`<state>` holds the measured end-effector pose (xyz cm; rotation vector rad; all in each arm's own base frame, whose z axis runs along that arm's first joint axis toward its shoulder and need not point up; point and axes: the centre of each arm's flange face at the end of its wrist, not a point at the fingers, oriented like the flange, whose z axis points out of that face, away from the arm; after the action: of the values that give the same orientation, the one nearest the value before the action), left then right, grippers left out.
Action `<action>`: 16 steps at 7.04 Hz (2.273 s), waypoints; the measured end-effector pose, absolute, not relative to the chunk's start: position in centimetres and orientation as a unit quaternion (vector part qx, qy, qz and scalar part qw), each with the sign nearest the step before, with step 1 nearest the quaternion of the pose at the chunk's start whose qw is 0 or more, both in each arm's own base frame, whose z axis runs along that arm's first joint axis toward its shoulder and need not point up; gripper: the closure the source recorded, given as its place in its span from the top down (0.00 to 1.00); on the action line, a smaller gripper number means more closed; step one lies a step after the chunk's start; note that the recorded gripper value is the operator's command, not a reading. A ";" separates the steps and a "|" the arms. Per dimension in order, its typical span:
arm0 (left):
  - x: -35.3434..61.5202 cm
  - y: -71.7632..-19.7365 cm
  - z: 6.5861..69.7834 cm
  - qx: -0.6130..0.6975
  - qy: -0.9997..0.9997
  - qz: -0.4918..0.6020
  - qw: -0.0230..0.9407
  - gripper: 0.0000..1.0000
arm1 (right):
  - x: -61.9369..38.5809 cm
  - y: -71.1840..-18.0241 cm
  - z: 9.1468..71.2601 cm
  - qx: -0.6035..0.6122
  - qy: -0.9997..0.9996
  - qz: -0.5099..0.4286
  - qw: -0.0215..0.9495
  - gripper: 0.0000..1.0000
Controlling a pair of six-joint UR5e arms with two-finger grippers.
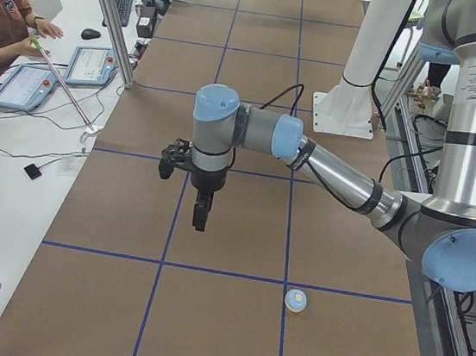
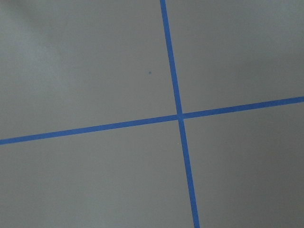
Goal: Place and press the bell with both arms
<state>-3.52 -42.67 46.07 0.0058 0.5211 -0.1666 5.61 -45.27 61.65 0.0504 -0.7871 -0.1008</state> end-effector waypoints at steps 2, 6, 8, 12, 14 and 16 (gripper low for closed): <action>1.6 -40.2 45.3 -0.031 0.204 -0.180 0.962 1.00 | 5.9 -46.1 60.4 0.039 -0.363 -0.055 0.929 1.00; 9.0 -36.3 49.6 -0.046 0.053 -0.389 0.918 1.00 | 5.9 -46.2 61.1 0.035 -0.361 -0.054 0.931 1.00; 11.7 -32.7 53.6 -0.037 -0.023 -0.484 0.874 1.00 | 5.8 -46.3 61.1 0.033 -0.367 -0.053 0.928 1.00; 19.8 -27.5 62.4 -0.004 -0.125 -0.623 0.772 1.00 | 5.5 -46.4 60.6 0.036 -0.386 -0.054 0.920 1.00; 21.4 -25.9 65.4 0.016 -0.151 -0.664 0.733 1.00 | 5.4 -46.4 60.3 0.038 -0.392 -0.055 0.917 1.00; 22.8 -24.6 68.0 0.030 -0.159 -0.686 0.710 1.00 | 5.3 -46.4 60.0 0.040 -0.398 -0.055 0.915 1.00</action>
<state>22.76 -24.60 67.97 0.0675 -0.3528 -1.5221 5.31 -46.38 60.03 0.0820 -0.8183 -0.1134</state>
